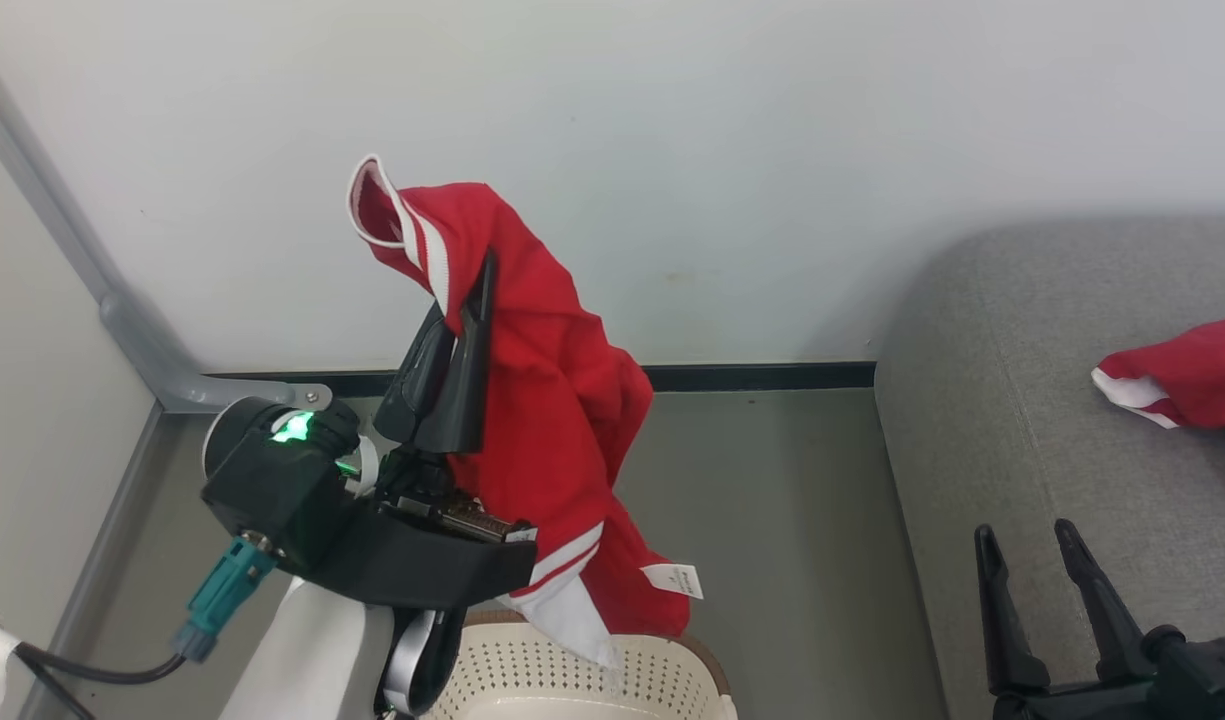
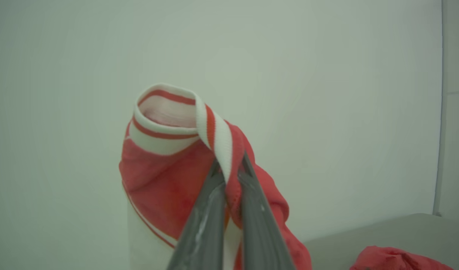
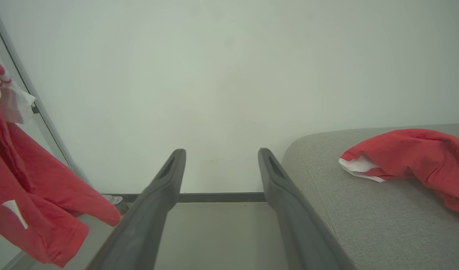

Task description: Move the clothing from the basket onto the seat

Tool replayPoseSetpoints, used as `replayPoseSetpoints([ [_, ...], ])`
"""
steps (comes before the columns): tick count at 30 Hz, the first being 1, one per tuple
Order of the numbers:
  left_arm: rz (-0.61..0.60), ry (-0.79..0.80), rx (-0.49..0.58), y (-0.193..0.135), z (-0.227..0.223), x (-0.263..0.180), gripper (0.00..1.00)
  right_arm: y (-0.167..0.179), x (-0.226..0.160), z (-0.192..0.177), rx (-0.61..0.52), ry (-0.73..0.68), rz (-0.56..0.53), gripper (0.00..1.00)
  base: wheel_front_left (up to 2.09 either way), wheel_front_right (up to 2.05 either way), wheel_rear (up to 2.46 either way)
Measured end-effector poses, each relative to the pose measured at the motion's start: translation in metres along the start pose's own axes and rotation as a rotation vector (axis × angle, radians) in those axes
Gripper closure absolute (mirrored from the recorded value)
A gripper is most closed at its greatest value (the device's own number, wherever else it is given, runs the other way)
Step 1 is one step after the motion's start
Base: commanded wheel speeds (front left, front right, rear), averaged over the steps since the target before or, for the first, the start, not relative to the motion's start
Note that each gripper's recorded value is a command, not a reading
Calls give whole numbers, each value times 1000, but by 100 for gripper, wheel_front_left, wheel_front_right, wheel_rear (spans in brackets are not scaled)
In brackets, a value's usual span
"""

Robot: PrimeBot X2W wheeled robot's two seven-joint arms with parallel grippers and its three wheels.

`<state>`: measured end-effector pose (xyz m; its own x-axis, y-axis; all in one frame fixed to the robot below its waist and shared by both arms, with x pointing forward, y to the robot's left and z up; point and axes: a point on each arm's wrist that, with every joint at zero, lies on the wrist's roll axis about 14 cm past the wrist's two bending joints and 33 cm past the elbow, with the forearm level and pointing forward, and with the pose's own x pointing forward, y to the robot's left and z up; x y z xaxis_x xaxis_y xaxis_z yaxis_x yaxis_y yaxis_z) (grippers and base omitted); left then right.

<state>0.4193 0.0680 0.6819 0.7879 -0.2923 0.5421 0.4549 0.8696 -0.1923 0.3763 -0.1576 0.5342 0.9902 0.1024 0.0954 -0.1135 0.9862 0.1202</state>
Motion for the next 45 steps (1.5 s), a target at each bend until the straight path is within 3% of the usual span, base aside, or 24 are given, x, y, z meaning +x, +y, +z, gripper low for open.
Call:
replayPoseSetpoints([
  [12, -123, -33, -11, -39, 15, 1, 100, 35, -1, 3, 42, -3, 98, 0, 0, 0, 0],
  [23, -165, -8, -12, -54, 16, -4, 100, 129, -15, -1, 140, 36, 383, 0, 0, 0, 0],
  [35, -209, -2, -12, -69, 24, -11, 100, 173, 4, 16, 104, -11, 547, 0, 0, 0, 0],
  [45, -221, -9, -7, -74, 31, -15, 100, 213, 3, 7, 83, 32, 687, 0, 0, 0, 0],
])
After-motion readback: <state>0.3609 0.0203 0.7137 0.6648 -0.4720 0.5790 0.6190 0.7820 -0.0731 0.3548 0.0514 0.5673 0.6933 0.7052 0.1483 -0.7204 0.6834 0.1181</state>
